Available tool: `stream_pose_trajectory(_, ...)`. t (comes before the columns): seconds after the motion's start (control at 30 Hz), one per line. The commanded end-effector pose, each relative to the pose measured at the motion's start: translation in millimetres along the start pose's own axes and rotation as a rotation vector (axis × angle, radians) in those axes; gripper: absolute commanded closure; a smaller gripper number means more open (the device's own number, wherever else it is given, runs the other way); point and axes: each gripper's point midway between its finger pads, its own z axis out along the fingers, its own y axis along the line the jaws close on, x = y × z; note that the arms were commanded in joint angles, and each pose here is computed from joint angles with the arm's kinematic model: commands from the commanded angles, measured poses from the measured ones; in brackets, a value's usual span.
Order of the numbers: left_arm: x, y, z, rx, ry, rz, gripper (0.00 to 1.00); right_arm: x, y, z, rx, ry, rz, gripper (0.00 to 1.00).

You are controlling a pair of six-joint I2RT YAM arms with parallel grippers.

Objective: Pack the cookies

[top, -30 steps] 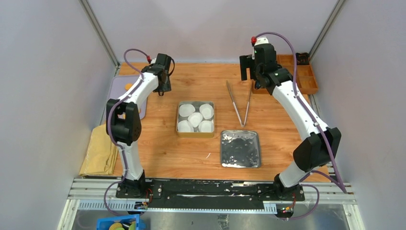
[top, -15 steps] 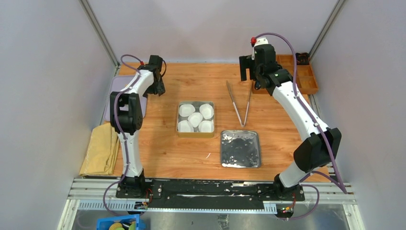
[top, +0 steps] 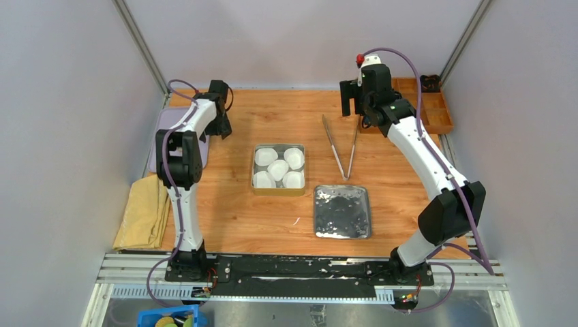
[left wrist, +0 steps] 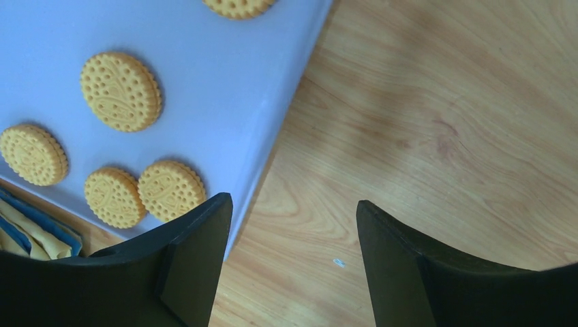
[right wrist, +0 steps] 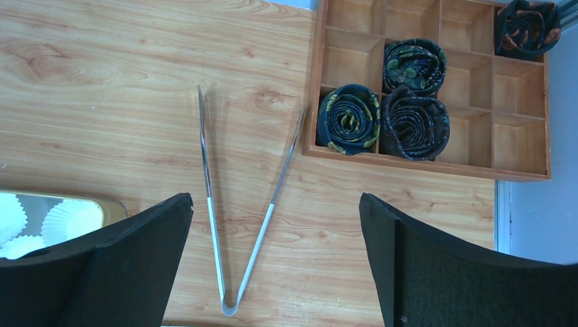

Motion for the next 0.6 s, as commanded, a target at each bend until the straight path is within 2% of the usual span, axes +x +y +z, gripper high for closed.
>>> stream_pose_trajectory(0.0,-2,10,14,-0.009,0.039,-0.043,0.28,-8,1,-13,-0.008,-0.032,0.012,0.02)
stream_pose_trajectory(0.27,4,6,31,0.01,0.086,-0.02,0.32,-13,0,-20,-0.013,-0.053,0.027,0.02)
stream_pose_trajectory(0.37,5,0,34,0.038,0.107,-0.009,0.42,-19,0,-24,-0.018,-0.071,0.039,0.02)
stream_pose_trajectory(0.57,9,-10,35,0.086,0.132,-0.01,0.68,-22,1,-27,-0.027,-0.089,0.054,0.05)
